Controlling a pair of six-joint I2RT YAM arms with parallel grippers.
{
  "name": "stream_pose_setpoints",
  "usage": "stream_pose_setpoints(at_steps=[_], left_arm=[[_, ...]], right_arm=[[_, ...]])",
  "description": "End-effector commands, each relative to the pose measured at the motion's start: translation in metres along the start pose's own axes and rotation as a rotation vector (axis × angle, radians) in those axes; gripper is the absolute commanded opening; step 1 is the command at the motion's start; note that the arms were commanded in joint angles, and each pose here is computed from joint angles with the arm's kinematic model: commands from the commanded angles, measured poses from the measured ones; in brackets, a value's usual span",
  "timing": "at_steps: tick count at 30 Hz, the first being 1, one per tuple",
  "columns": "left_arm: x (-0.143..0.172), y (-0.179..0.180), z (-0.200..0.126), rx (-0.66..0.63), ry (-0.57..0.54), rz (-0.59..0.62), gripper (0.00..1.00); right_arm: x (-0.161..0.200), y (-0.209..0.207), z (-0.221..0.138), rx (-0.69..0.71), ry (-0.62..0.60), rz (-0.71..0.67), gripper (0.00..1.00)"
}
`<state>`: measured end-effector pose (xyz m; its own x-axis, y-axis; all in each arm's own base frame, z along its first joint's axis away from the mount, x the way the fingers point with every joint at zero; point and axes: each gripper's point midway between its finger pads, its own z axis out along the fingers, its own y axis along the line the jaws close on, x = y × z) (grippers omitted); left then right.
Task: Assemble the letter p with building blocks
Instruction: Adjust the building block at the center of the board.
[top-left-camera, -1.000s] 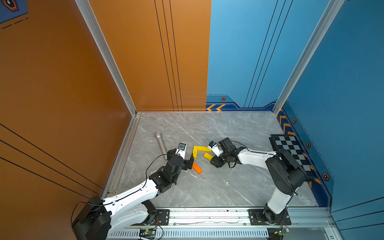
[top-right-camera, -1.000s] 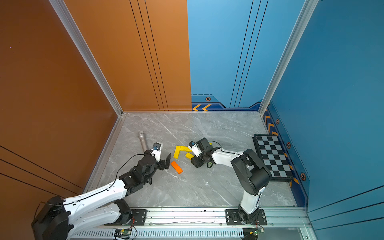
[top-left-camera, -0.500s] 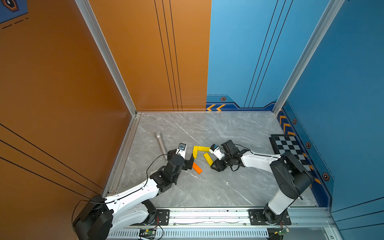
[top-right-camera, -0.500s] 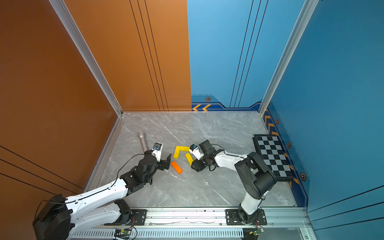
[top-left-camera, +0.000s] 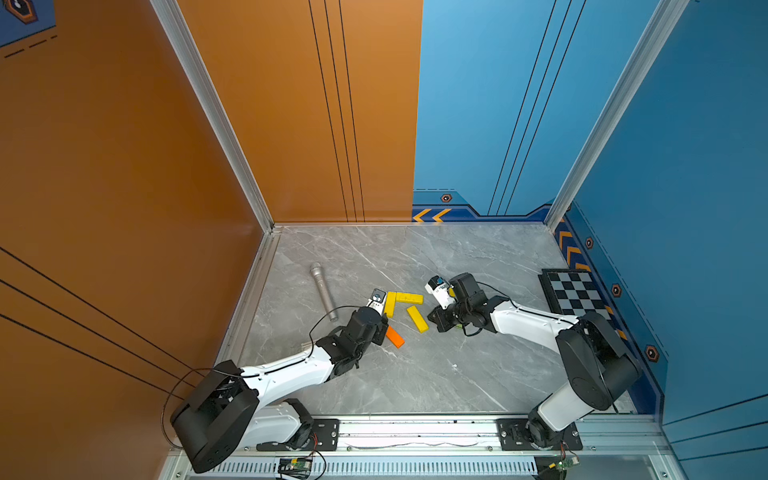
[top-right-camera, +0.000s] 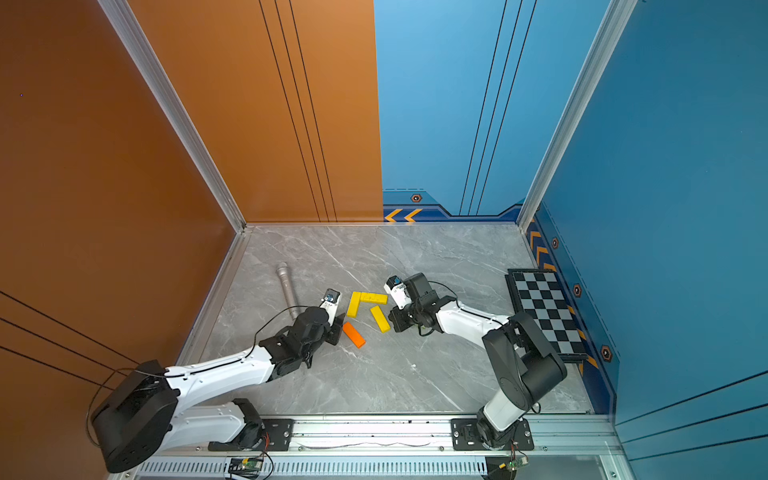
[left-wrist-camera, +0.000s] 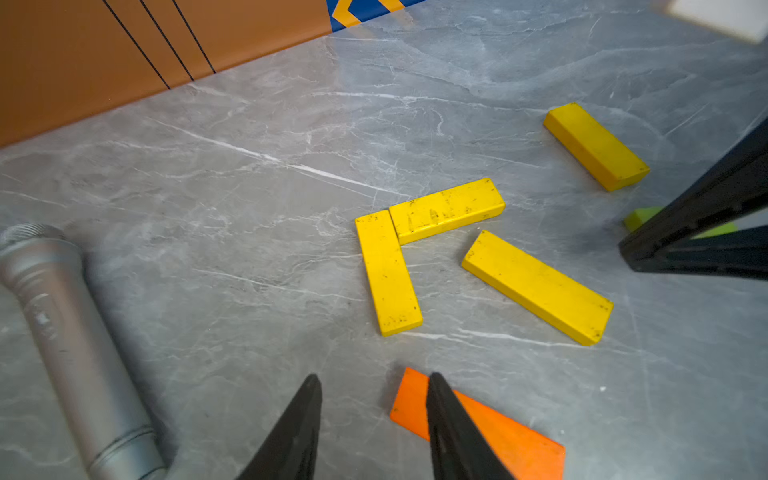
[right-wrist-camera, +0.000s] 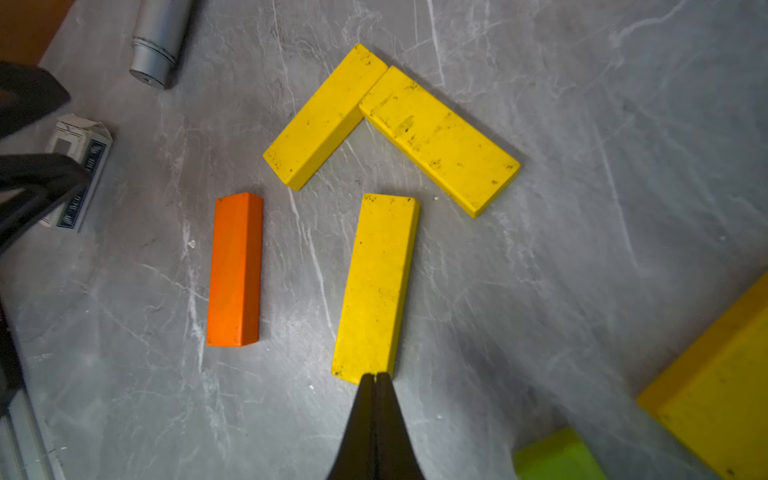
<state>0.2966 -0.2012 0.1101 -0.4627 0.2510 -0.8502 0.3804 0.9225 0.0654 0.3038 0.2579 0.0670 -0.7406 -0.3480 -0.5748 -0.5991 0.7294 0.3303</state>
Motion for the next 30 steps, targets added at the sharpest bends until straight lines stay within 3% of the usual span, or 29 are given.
stream_pose_setpoints(at_steps=[1,6,10,16,30], left_arm=[[-0.023,-0.023,0.001,0.114,-0.051,-0.040,0.33],[-0.032,-0.048,0.010,0.225,-0.030,-0.049,0.11],[-0.031,-0.062,0.022,0.277,0.008,-0.072,0.01],[-0.024,-0.077,0.032,0.316,0.049,-0.068,0.00],[0.001,-0.083,0.043,0.262,0.108,-0.062,0.00]], right_arm=[[-0.010,-0.002,-0.003,0.030,-0.018,0.036,0.00],[-0.013,-0.002,0.001,0.029,-0.037,0.054,0.00],[-0.011,-0.010,0.003,0.055,-0.036,0.086,0.00],[-0.012,-0.014,0.008,0.059,-0.041,0.116,0.00],[-0.007,-0.019,0.018,0.058,-0.043,0.138,0.00]])
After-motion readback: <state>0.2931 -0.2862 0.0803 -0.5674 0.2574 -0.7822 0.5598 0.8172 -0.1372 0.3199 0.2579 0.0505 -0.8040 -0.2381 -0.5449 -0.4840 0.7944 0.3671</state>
